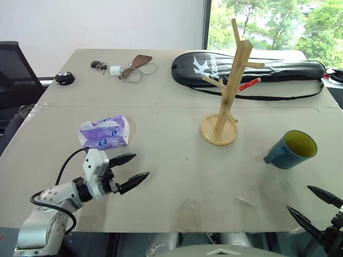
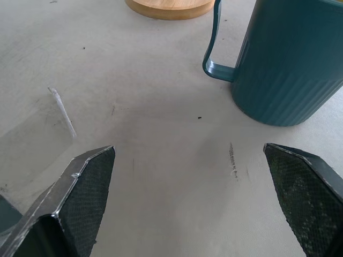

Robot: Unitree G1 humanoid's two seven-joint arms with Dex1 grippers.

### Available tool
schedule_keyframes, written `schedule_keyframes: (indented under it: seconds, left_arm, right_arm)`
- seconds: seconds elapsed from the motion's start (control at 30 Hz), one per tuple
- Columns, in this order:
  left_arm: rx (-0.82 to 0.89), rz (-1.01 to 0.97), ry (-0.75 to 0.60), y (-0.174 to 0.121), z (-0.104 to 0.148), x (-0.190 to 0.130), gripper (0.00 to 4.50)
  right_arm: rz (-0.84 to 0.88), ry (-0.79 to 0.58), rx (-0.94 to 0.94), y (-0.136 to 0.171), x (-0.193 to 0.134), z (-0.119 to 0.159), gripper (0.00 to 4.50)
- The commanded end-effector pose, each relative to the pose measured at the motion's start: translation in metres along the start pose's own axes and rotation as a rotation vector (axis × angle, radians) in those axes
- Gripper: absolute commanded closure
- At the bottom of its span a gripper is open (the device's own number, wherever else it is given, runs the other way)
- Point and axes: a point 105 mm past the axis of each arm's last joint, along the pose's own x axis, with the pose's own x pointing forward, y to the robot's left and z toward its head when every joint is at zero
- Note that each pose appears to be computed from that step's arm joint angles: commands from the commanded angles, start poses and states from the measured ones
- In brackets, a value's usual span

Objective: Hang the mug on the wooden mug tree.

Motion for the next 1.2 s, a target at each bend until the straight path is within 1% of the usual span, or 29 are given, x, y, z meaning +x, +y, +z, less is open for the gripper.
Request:
schedule_keyframes:
  seconds: [0.03,0.1,0.13,0.2,0.27,0.37,0.47,0.6,0.77,1.0,1.2]
  left_arm:
    - [0.055,-0.044,-0.049,0.000,0.026,0.007,0.04]
    - [0.074,-0.154,-0.105,-0.010,0.047,0.021,0.04]
    - [0.084,-0.200,-0.119,-0.014,0.054,0.024,0.04]
    - [0.102,-0.254,-0.131,-0.018,0.061,0.028,0.04]
    - [0.117,-0.320,-0.145,-0.025,0.067,0.031,0.04]
    - [0.170,-0.441,-0.129,-0.041,0.068,0.029,0.04]
    - [0.179,-0.509,-0.133,-0.050,0.071,0.024,0.04]
    - [0.190,-0.483,-0.157,-0.044,0.073,0.022,0.04]
    - [0.180,-0.522,-0.144,-0.048,0.071,0.019,0.04]
    - [0.194,-0.518,-0.150,-0.052,0.073,0.018,0.04]
    - [0.199,-0.496,-0.154,-0.053,0.076,0.018,0.04]
  right_arm:
    - [-0.012,-0.049,-0.034,0.003,0.008,0.017,0.00]
    - [-0.024,-0.110,-0.019,0.014,0.025,0.037,0.00]
    - [-0.030,-0.113,-0.023,0.017,0.031,0.042,0.00]
    - [-0.046,-0.076,-0.030,0.021,0.043,0.042,0.00]
    - [-0.040,-0.074,0.054,0.028,0.052,0.042,0.00]
    - [-0.088,-0.075,0.150,0.030,0.059,0.038,0.00]
    - [-0.152,-0.070,0.158,0.031,0.063,0.031,0.00]
    - [-0.220,-0.104,0.171,0.032,0.072,0.025,0.00]
    - [-0.256,-0.131,0.149,0.030,0.087,0.019,0.00]
    - [-0.282,-0.207,0.140,0.020,0.109,0.030,0.00]
    - [-0.288,-0.230,0.139,0.018,0.116,0.036,0.00]
